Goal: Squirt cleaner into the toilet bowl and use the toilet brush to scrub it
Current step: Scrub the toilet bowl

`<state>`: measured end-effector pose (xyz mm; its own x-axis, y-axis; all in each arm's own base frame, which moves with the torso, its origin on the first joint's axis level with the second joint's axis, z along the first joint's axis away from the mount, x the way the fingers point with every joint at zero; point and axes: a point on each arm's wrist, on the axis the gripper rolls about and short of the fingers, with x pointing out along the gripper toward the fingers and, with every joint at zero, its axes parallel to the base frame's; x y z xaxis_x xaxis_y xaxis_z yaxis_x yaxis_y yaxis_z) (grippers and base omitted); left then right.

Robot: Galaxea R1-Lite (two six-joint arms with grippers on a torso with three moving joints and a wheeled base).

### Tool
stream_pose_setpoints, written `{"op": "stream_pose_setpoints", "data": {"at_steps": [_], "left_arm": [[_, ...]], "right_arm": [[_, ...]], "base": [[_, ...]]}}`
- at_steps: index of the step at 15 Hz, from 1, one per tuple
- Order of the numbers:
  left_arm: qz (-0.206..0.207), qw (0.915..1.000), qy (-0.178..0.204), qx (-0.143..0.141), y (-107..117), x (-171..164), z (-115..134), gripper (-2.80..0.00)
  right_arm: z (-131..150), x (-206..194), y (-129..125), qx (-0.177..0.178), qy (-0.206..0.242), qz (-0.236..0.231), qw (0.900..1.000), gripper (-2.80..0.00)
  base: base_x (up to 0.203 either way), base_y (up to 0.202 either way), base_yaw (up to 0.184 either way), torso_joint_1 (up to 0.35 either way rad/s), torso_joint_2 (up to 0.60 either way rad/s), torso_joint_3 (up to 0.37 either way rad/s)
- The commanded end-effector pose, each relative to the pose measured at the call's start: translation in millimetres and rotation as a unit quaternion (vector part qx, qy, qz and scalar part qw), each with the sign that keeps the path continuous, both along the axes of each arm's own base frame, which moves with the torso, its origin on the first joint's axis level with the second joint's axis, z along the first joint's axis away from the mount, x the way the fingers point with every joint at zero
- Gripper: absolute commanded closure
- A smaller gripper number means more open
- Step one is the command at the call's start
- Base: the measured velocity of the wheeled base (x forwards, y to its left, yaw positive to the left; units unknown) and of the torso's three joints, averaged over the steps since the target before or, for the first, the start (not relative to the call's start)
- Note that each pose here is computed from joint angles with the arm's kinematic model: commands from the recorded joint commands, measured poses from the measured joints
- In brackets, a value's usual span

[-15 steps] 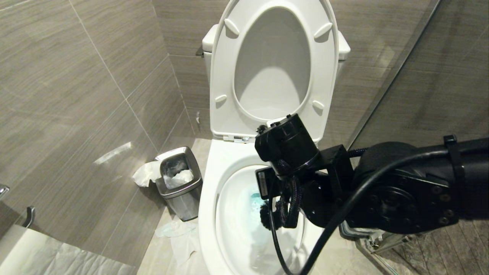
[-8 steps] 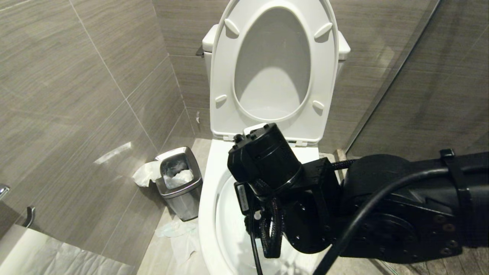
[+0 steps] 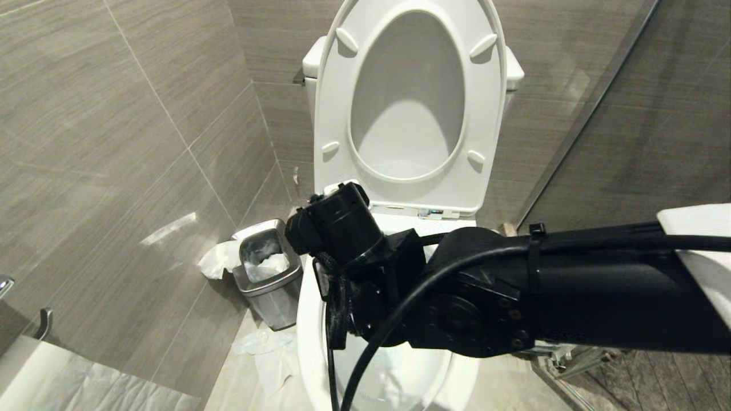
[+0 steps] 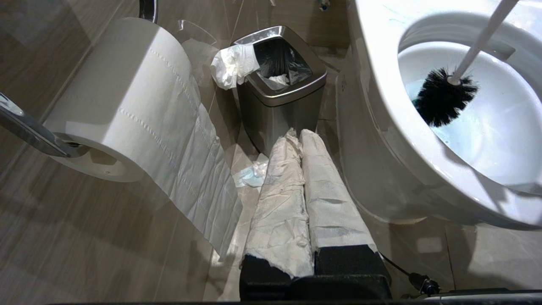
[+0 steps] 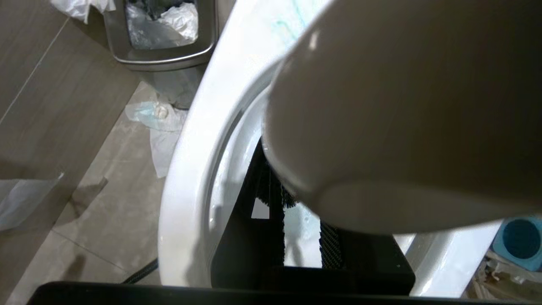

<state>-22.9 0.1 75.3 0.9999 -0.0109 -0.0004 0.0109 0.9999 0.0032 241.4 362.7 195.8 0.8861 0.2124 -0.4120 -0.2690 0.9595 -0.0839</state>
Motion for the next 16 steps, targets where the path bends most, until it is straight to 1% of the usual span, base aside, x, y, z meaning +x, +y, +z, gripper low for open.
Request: {"op": "stream_pose_setpoints", "data": {"at_steps": [1,7,12,14,16], "left_arm": [[0.000,1.0000,0.001,0.000,0,0,0,0.00],[0.000,1.0000,0.001,0.000,0,0,0,0.00],[0.000,1.0000,0.001,0.000,0,0,0,0.00],[0.000,1.0000,0.001,0.000,0,0,0,0.00],[0.000,1.0000,0.001,0.000,0,0,0,0.00]], "right_arm": [[-11,11,7,-0.010,0.000,-0.005,1.000,0.00],[-4,43,5,-0.010,-0.023,-0.023,0.999,0.00],[0,61,-9,-0.013,-0.029,-0.045,0.998,0.00],[5,70,-18,-0.012,-0.033,-0.060,0.998,0.00],[11,75,-27,-0.018,-0.039,-0.066,0.997,0.00]], "base": [[0.000,0.000,0.000,0.000,0.00,0.000],[0.000,0.000,0.000,0.000,0.00,0.000],[0.000,0.000,0.000,0.000,0.00,0.000],[0.000,0.000,0.000,0.000,0.00,0.000],[0.000,0.000,0.000,0.000,0.00,0.000]]}}
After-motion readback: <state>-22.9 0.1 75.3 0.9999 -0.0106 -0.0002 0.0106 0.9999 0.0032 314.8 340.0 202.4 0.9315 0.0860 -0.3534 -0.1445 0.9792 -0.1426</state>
